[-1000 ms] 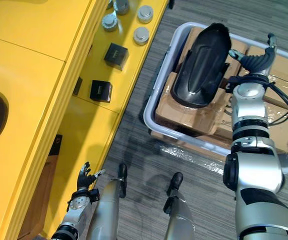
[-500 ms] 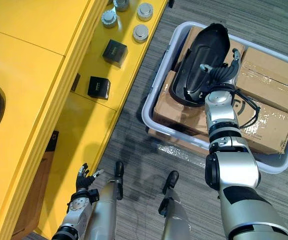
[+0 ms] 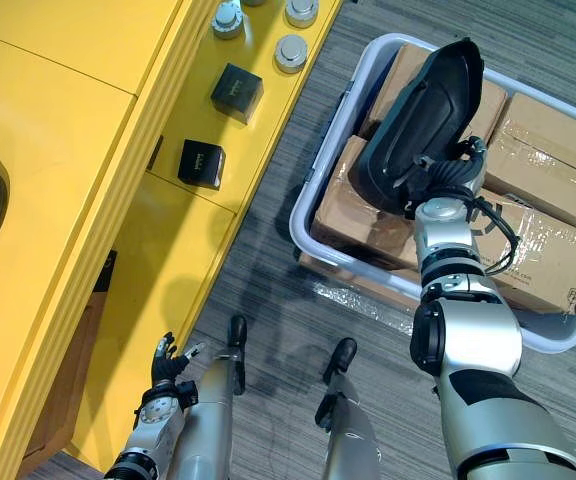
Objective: Walk over and take plastic housings, then place them on the shelf
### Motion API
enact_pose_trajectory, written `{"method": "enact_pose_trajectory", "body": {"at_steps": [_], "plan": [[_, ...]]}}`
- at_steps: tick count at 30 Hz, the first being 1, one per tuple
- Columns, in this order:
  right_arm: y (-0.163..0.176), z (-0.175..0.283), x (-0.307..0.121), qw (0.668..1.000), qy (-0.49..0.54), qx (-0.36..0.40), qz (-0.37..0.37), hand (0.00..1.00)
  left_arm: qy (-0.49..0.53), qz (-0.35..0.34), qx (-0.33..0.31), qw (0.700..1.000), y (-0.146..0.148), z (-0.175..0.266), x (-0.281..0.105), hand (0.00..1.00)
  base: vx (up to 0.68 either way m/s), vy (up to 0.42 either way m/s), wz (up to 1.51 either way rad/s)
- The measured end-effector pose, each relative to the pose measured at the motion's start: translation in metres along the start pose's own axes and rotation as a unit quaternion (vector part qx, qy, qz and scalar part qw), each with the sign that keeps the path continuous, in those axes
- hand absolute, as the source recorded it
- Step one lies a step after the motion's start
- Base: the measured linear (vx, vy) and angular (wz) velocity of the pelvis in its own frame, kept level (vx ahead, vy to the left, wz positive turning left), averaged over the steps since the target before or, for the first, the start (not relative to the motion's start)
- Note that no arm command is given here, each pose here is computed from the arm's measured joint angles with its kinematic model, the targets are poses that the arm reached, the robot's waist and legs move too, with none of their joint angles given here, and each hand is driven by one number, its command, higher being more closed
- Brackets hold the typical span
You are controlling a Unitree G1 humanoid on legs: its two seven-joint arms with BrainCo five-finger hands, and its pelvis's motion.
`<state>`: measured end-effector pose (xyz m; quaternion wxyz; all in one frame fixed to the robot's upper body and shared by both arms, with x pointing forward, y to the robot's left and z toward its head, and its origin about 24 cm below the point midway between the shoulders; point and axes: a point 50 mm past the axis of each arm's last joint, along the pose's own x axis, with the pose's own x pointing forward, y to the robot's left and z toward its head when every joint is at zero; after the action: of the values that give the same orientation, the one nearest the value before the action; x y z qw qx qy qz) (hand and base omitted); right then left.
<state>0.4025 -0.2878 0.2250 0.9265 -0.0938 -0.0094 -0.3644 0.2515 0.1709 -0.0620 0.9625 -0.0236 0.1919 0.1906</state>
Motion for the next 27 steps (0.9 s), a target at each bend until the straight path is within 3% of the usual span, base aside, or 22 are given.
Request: {"method": "enact_pose_trajectory", "body": {"at_steps": [8, 18, 23, 27], "plan": [[-0.018, -0.024, 0.007, 0.997, 0.076, 0.013, -0.001, 1.0, 0.004, -0.005, -0.005, 1.0, -0.002, 0.0, -0.001, 0.0, 0.01, 0.012, 0.04], [-0.037, -0.027, 0.013, 0.996, 0.085, -0.024, -0.006, 1.0, -0.001, -0.012, -0.01, 1.0, 0.001, 0.001, -0.005, 0.0, 0.0, 0.006, 0.01], [-0.038, 0.002, 0.015, 0.996, -0.011, -0.083, -0.015, 1.0, -0.051, -0.021, -0.033, 0.998, -0.001, 0.023, -0.008, 0.0, -0.01, 0.003, -0.05], [-0.037, 0.028, 0.004, 0.981, -0.134, -0.139, -0.025, 1.0, -0.146, -0.043, -0.068, 0.986, -0.007, 0.068, -0.016, 0.0, 0.02, -0.005, -0.08]]}}
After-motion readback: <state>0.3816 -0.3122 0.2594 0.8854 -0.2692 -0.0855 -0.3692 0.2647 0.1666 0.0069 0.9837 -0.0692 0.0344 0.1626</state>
